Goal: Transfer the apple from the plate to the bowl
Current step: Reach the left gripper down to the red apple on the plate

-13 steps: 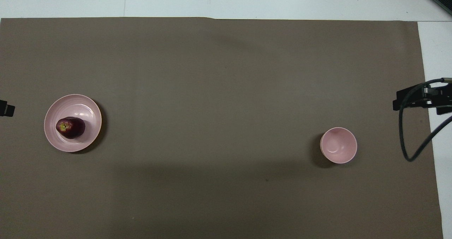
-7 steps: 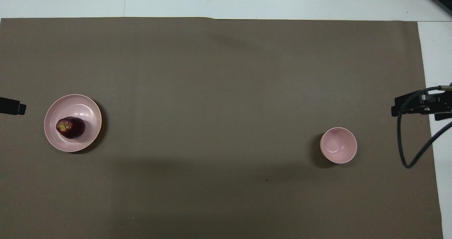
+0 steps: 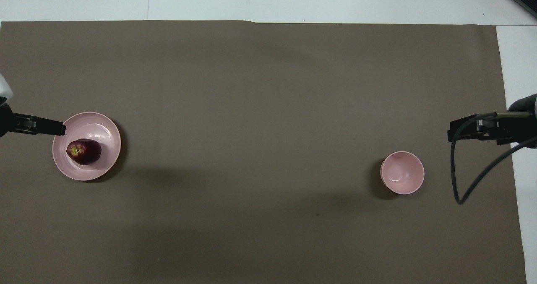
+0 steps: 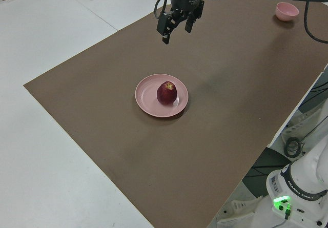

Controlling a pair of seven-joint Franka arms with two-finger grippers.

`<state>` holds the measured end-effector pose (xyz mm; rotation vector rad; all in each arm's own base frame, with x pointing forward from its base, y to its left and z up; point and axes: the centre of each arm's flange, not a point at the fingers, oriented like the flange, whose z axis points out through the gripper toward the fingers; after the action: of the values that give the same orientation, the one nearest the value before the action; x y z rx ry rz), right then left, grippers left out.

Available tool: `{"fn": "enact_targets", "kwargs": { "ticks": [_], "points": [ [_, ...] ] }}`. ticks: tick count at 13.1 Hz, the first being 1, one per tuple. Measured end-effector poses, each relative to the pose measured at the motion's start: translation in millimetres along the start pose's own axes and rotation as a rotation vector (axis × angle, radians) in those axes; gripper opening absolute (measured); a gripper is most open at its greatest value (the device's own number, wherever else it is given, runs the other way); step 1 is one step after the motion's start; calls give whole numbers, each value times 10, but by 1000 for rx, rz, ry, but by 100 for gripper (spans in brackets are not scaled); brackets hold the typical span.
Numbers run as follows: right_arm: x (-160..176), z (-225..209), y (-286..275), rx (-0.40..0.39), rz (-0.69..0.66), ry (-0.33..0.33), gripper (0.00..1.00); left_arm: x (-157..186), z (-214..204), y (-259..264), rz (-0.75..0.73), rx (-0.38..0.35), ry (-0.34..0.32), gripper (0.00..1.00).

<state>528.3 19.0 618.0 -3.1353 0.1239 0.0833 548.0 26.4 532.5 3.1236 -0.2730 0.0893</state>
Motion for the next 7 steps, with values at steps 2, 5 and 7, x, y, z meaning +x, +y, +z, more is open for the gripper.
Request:
{"fn": "enact_targets", "kwargs": {
  "ticks": [2,5,7],
  "points": [
    [20,149,-87,-1,-8,-1,100,-60,237,-123,-22,1,-1,100],
    [39,339,-219,-2,14,2,100,-138,571,-235,-31,5,7,100],
    [41,402,-294,1,26,6,100,-136,775,-234,-29,5,-6,100]
  ]
}}
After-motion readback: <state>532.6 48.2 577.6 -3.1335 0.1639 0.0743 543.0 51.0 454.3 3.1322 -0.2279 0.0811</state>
